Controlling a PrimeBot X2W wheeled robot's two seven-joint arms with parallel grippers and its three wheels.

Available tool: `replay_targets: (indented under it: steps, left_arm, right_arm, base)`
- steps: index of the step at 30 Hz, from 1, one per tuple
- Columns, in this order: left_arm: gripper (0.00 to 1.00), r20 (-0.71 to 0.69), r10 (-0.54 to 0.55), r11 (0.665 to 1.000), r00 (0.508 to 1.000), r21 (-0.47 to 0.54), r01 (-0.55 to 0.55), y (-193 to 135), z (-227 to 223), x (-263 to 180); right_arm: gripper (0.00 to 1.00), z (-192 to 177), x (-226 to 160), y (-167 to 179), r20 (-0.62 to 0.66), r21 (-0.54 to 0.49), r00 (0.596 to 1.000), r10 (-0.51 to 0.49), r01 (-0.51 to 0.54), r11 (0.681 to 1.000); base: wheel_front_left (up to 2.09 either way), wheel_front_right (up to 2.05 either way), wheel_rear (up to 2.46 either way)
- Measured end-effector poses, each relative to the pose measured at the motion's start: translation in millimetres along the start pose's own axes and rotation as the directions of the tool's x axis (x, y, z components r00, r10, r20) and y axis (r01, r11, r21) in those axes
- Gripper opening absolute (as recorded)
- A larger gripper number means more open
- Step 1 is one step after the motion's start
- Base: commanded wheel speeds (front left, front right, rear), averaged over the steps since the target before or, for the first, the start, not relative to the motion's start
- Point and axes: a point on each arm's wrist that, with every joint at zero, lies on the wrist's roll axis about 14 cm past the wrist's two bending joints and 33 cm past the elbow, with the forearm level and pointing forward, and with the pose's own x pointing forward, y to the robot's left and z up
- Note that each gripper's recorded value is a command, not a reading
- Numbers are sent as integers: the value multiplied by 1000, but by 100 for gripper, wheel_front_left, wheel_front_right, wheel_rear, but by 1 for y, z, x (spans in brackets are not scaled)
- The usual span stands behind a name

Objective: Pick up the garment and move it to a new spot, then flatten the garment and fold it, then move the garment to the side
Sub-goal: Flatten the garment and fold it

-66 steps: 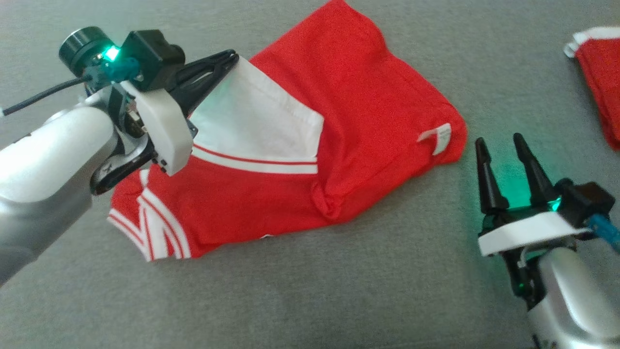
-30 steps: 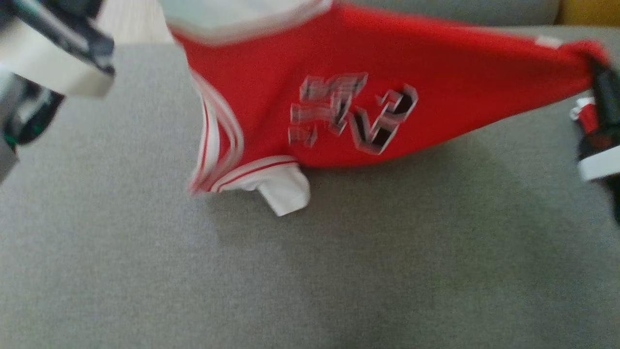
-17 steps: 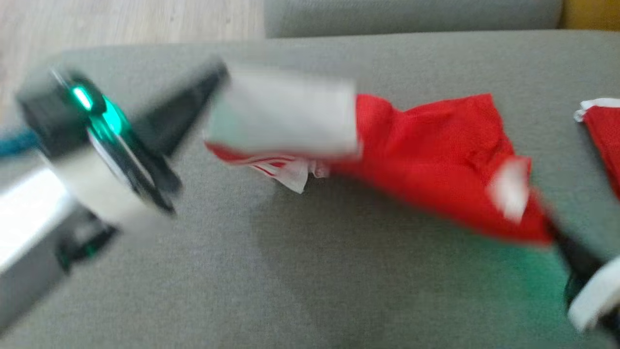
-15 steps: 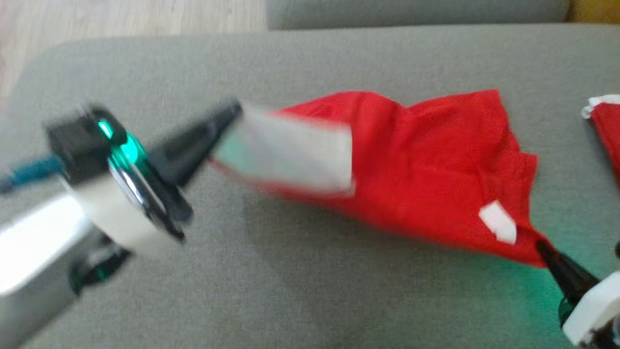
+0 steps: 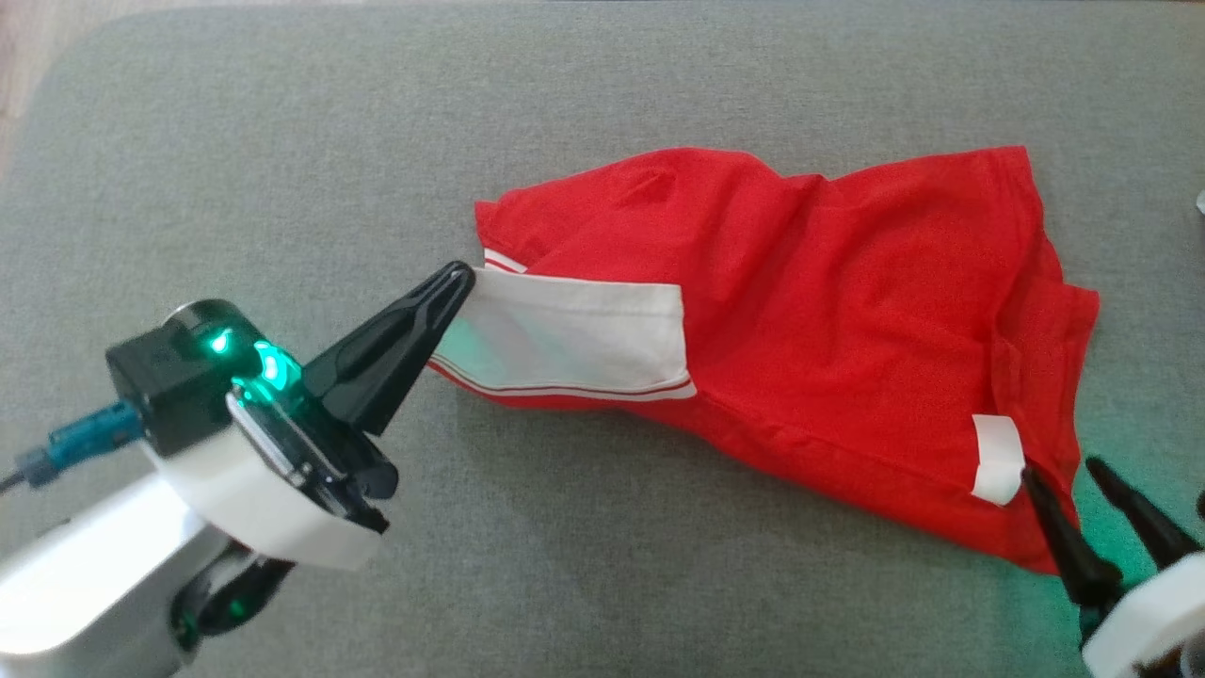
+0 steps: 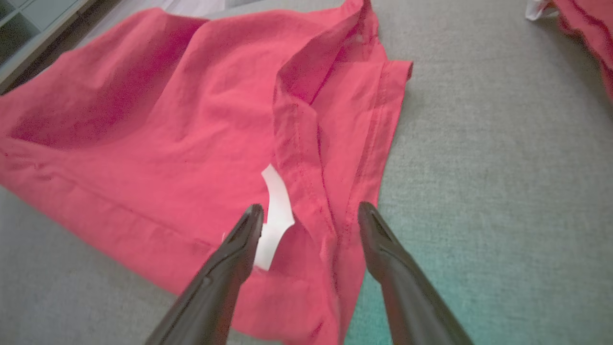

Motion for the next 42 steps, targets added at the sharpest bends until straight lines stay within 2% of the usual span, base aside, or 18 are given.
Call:
replay_targets:
  steps: [11,19,20,22,23,24,29,33,37,42]
  left_arm:
    - [0,47,5,1000,999,1,-5,-11,0,-5]
    - [0,65,6,1000,998,11,-6,-10,4,-5]
    - [0,66,8,1000,998,11,-9,-9,4,-5]
    - [0,67,4,1000,998,14,-5,-9,4,-5]
    - [0,66,7,1000,998,14,-8,-9,4,-6]
    - [0,64,9,1000,998,11,-10,-9,3,-7]
    - [0,59,16,1000,998,6,-16,-9,0,-11]
    - [0,93,29,999,995,29,-32,-5,13,-11]
    - [0,185,29,998,982,51,-39,-1,47,-12]
    - [0,339,2,989,941,139,-52,5,119,-18]
  right_arm:
    - [100,-25,-19,-2,-65,-161,997,-45,34,986]
    - [100,-28,-8,-1,-67,-172,996,-61,49,984]
    - [87,-28,-7,-1,-68,-171,996,-62,49,984]
    - [45,-28,-5,-2,-69,-170,996,-64,52,984]
    - [8,-29,-5,-2,-70,-171,995,-66,53,984]
    - [0,-30,-5,-2,-73,-169,995,-67,54,984]
    - [0,-31,-6,-3,-71,-131,995,-76,66,989]
    - [0,-11,-8,6,20,60,999,-49,48,997]
    - [0,36,-19,6,165,240,986,-19,-21,971]
    - [0,113,-53,-9,372,298,928,-3,-116,948]
  base:
    - [0,0,0]
    - [0,0,0]
    - [0,0,0]
    - [0,0,0]
    - [0,0,0]
    - [0,0,0]
    - [0,0,0]
    - [0,0,0]
    - [0,0,0]
    - [0,0,0]
